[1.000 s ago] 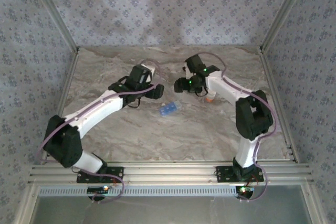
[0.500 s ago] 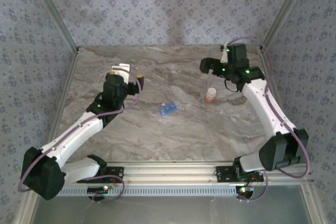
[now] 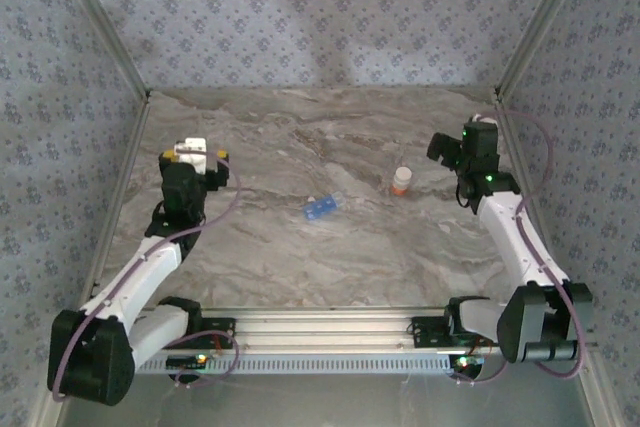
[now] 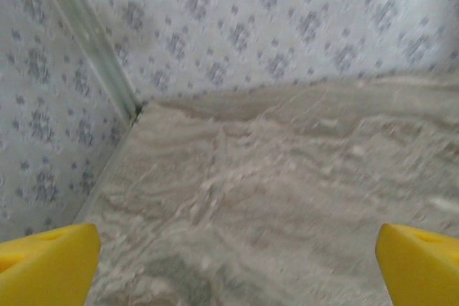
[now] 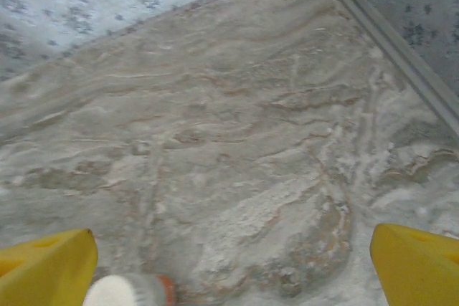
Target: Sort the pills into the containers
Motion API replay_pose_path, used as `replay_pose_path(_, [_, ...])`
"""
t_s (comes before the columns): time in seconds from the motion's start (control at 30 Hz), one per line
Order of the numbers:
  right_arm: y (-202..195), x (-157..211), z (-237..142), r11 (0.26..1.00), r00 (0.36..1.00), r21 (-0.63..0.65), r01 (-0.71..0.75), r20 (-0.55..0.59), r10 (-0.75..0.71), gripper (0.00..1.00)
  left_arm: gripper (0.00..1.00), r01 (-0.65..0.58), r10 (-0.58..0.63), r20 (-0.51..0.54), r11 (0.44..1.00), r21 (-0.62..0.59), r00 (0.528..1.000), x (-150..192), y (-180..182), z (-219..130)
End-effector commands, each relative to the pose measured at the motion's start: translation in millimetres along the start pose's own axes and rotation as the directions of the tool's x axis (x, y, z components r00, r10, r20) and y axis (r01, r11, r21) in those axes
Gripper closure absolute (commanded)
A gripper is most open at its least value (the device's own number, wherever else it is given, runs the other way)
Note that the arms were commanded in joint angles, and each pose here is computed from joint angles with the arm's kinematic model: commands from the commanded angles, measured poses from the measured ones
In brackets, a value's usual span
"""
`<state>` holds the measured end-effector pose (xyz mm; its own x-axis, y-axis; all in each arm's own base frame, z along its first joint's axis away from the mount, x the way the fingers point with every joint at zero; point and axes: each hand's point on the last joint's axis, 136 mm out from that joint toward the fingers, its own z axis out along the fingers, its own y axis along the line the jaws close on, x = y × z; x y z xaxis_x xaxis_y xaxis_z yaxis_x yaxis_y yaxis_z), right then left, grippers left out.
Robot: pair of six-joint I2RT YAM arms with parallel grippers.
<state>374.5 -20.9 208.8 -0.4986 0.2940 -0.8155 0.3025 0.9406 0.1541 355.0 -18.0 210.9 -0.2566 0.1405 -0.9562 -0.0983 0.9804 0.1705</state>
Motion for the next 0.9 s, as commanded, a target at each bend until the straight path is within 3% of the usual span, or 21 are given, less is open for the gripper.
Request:
replay_pose_path(0.0, [-20, -13, 5, 0.996, 0.994, 0.086, 0.008, 0.110, -0.017, 0.00, 0.02, -0.023, 0.022, -0.013, 0.999, -0.028, 1.000, 27, 9, 7])
replay_pose_path(0.2, [-52, 16, 23, 0.977, 0.989, 0.203, 0.060, 0.123, -0.086, 0.01, 0.02, -0.039, 0.040, -0.026, 0.999, 0.014, 0.999, 64, 2, 18])
replay_pose_path(0.67, [-45, 69, 52, 0.980, 0.962, 0.122, 0.158, 0.207, -0.181, 0.01, 0.02, 0.023, -0.019, -0.025, 0.989, 0.147, 0.999, 89, -20, 42])
replay_pose_path(0.87, [-39, 70, 58, 0.976, 0.952, 0.088, 0.197, 0.221, -0.212, 0.00, 0.02, 0.061, -0.054, -0.053, 0.989, 0.134, 0.997, 93, -13, 50])
